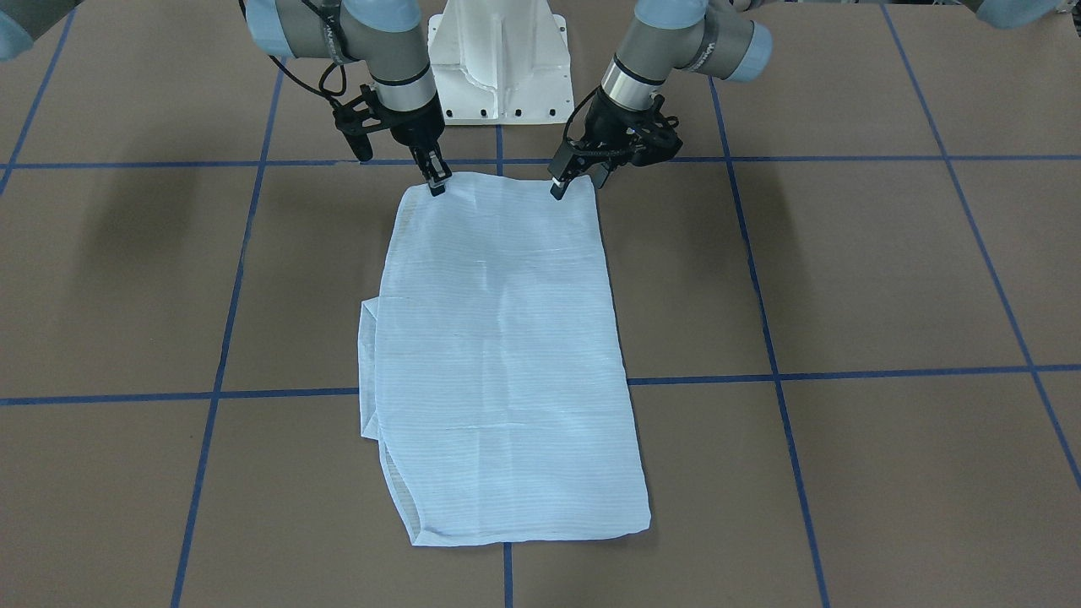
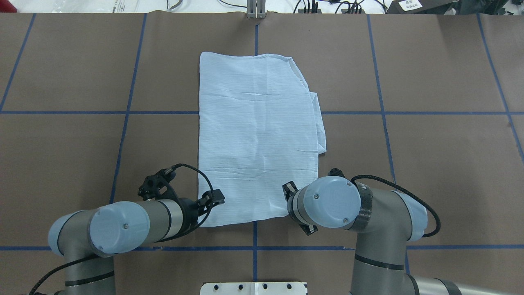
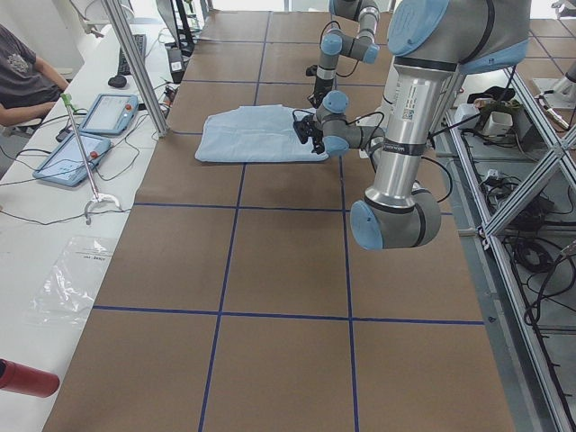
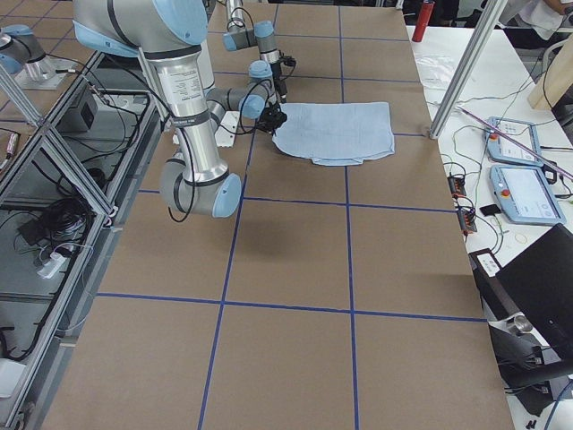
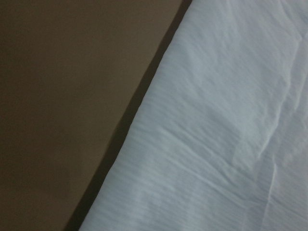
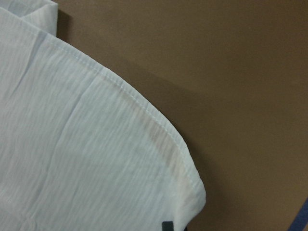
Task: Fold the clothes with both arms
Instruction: 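Grasp the near shirt edge with the left gripper beside the right gripper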
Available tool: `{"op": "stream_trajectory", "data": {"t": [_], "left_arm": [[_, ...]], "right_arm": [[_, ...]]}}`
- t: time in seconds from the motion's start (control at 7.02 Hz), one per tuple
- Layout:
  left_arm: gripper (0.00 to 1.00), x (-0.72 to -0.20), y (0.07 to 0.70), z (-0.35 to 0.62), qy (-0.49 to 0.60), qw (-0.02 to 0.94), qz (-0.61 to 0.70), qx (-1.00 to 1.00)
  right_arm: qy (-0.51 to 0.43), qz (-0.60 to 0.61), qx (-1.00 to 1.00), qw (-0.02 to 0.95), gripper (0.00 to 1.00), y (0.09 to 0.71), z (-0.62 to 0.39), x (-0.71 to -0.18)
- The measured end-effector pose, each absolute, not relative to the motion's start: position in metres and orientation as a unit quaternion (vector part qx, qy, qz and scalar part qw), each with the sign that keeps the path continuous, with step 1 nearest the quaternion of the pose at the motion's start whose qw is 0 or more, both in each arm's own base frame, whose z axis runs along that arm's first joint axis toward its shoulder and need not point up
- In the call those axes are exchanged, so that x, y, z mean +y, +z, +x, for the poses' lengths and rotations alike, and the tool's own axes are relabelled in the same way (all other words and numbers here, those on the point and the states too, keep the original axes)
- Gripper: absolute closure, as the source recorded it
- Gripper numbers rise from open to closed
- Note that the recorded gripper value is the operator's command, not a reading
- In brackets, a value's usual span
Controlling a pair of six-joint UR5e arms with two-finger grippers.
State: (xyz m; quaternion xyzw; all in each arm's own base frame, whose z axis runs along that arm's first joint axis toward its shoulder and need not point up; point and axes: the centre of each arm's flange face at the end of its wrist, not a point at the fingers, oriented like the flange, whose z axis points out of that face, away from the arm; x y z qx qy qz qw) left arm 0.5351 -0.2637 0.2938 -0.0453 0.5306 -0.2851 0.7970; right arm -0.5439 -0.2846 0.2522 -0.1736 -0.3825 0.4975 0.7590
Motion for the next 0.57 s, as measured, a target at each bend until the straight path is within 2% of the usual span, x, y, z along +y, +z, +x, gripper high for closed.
{"op": "stream_trajectory", "data": {"t": [0.14, 0.28, 0.43, 0.57], "left_arm": [[0.23, -0.251, 0.3016, 0.541, -0.284, 0.804, -0.051, 0.52], [0.71, -0.2454, 0.3054, 0.5433, -0.284, 0.807, -0.053, 0.516], [1.0, -0.2432, 0.3067, 0.5441, -0.29, 0.806, -0.056, 0.514], [1.0, -0.2419, 0.3066, 0.5445, -0.3, 0.802, -0.06, 0.513]], "right_arm": [[0.497, -0.174, -0.383, 0.759, 1.0, 0.2514, -0.544, -0.2841], [0.496, -0.174, -0.383, 0.759, 1.0, 0.2509, -0.5441, -0.2838], [0.496, -0.175, -0.383, 0.759, 1.0, 0.2509, -0.5442, -0.2836], [0.496, -0.174, -0.383, 0.76, 1.0, 0.2514, -0.5441, -0.2836]]}}
